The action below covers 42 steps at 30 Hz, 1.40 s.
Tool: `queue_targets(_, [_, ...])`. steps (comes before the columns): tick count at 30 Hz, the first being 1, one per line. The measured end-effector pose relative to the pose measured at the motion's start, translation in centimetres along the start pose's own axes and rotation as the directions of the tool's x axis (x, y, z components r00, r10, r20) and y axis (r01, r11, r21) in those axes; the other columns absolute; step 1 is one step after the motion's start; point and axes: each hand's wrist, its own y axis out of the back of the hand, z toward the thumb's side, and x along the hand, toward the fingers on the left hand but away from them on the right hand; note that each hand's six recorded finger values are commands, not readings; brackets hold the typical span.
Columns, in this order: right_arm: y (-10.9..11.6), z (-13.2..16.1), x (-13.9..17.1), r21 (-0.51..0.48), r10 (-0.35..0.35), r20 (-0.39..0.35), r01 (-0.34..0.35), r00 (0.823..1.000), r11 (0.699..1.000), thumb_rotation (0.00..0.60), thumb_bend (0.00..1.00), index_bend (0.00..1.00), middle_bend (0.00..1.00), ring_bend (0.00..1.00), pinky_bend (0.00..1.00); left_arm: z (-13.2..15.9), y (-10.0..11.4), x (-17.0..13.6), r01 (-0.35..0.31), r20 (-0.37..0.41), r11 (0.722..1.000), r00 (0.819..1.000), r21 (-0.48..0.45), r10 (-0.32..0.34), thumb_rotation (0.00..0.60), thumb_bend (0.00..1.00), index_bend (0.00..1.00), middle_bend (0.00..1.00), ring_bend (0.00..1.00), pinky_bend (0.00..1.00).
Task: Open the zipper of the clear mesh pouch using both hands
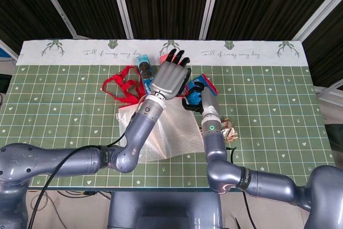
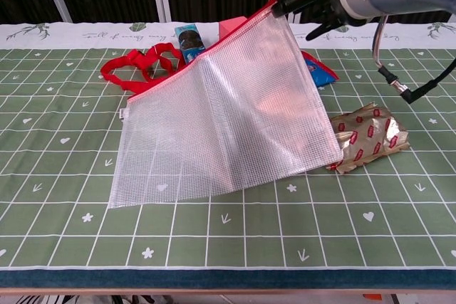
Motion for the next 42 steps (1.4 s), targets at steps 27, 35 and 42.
queue_targets(27, [1.6, 1.1, 1.3, -0.200, 0.053, 0.057, -0.041, 0.997, 0.979, 0.600, 0.57, 0.68, 0.21, 0.02, 0.21, -4.5, -1.4, -1.9, 0.031, -0.066, 0.999, 0.997, -0.023, -0.032, 0.600, 0.44, 0.66, 0.19, 0.00, 0.02])
queue_targets(35, [2.1, 1.8, 1.4, -0.288, 0.068, 0.068, -0.045, 0.995, 0.957, 0.600, 0.58, 0.70, 0.22, 0.02, 0.21, -4.9, -2.2, -2.1, 0.041, -0.071, 0.999, 0.997, -0.031, -0.043, 0.600, 0.44, 0.66, 0.19, 0.00, 0.02])
queue_targets(42, [2.6, 2.3, 1.5, -0.333, 0.069, 0.069, -0.042, 0.995, 0.942, 0.600, 0.58, 0.70, 0.22, 0.02, 0.21, -5.2, -2.4, -2.2, 0.043, -0.077, 0.999, 0.996, -0.033, -0.045, 0.600, 0.44, 0.66, 0.19, 0.00, 0.02])
